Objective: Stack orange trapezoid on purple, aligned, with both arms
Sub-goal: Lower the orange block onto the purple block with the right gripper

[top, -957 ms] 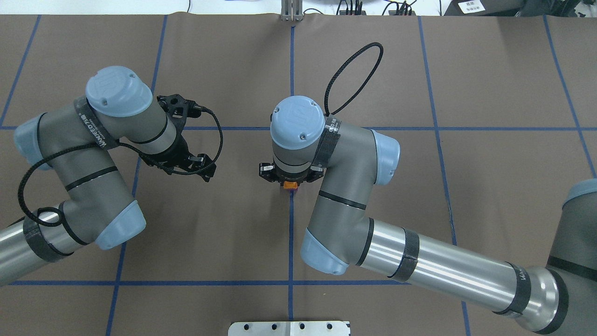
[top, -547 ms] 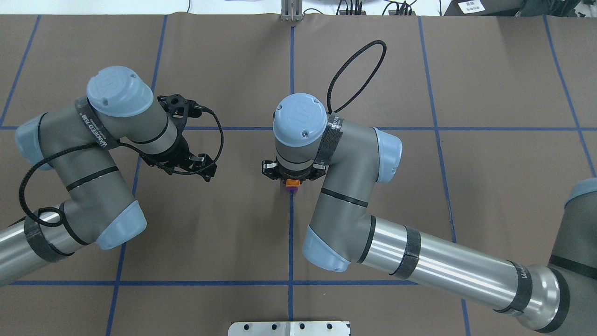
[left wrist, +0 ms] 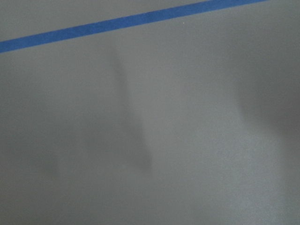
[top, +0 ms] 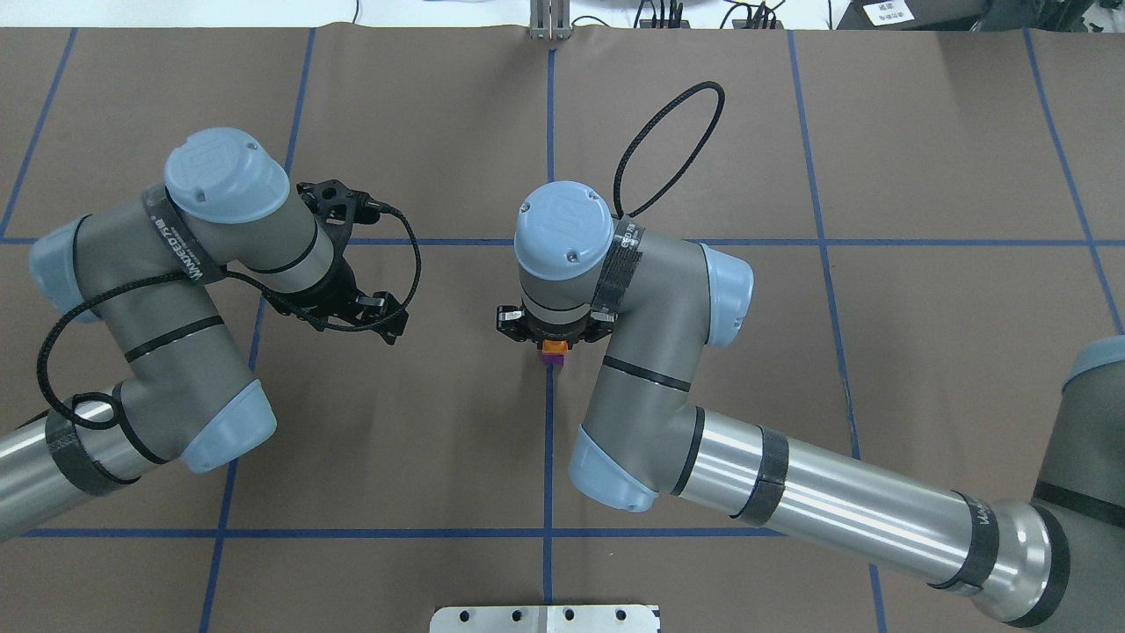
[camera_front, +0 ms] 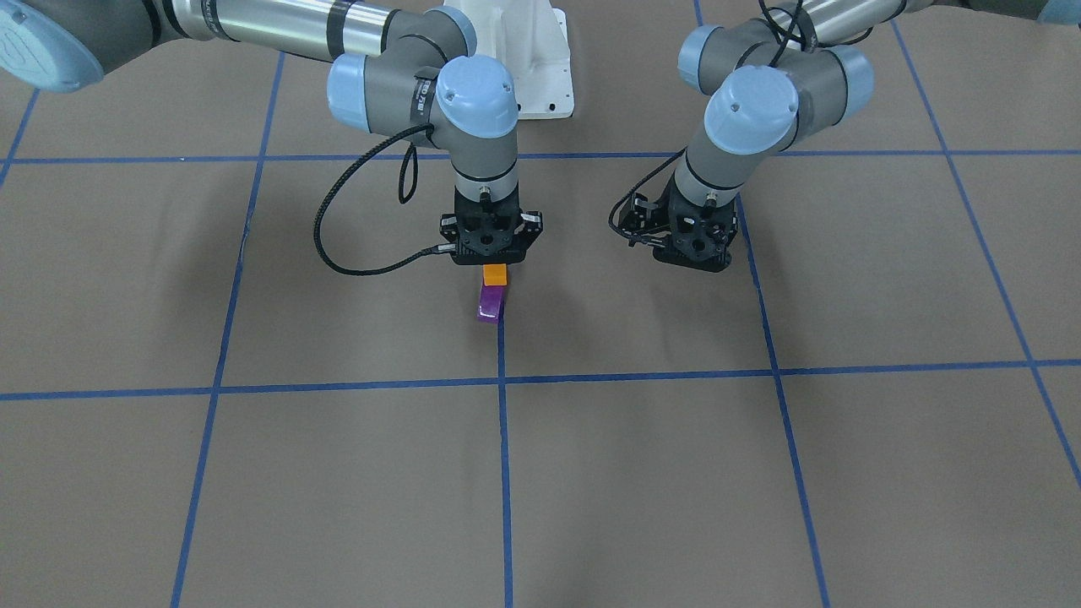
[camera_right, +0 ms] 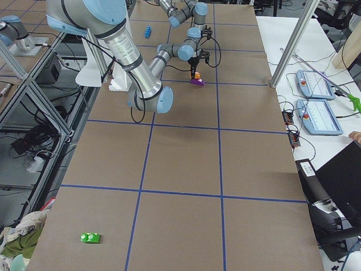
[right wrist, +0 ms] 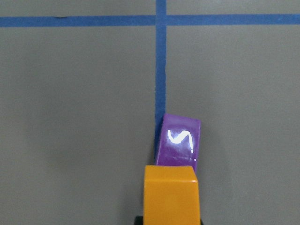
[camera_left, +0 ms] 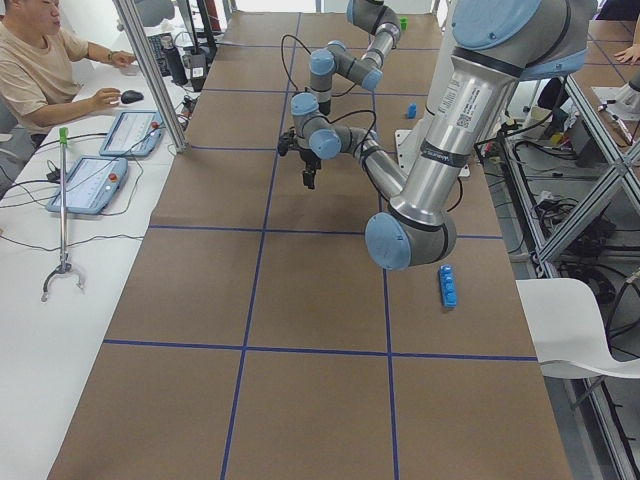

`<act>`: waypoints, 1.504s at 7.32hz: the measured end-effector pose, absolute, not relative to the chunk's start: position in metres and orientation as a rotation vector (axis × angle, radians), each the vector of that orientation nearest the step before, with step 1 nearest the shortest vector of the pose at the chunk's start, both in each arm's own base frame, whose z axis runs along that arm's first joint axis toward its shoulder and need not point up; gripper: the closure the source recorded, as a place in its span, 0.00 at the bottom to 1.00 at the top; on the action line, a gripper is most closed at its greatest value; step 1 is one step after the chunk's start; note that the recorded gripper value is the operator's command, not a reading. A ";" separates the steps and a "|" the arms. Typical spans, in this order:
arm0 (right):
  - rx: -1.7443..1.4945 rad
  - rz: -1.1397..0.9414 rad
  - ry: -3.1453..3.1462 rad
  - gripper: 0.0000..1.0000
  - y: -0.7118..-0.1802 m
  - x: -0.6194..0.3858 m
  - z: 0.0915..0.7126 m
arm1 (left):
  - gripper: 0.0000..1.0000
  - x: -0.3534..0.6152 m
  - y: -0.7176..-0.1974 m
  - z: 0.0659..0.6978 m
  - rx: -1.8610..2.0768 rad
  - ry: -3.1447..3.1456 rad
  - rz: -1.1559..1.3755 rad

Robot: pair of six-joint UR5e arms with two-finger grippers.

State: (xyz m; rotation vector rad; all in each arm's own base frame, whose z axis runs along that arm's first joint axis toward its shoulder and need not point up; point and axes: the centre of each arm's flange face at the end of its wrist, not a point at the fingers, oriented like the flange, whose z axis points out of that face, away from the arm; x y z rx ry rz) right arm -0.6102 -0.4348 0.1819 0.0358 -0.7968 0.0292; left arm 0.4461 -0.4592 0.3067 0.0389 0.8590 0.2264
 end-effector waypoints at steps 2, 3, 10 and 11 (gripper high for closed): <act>0.035 0.025 -0.792 1.00 -0.435 -0.612 0.184 | 0.01 0.446 -0.459 0.307 0.038 0.858 0.226; 0.036 0.019 -0.790 1.00 -0.435 -0.612 0.185 | 0.01 0.446 -0.459 0.307 0.038 0.858 0.226; -0.021 0.116 -0.812 1.00 -0.436 -0.612 0.183 | 0.01 0.448 -0.458 0.305 0.039 0.860 0.226; -0.034 0.135 -0.828 1.00 -0.436 -0.612 0.184 | 0.01 0.448 -0.458 0.305 0.040 0.861 0.227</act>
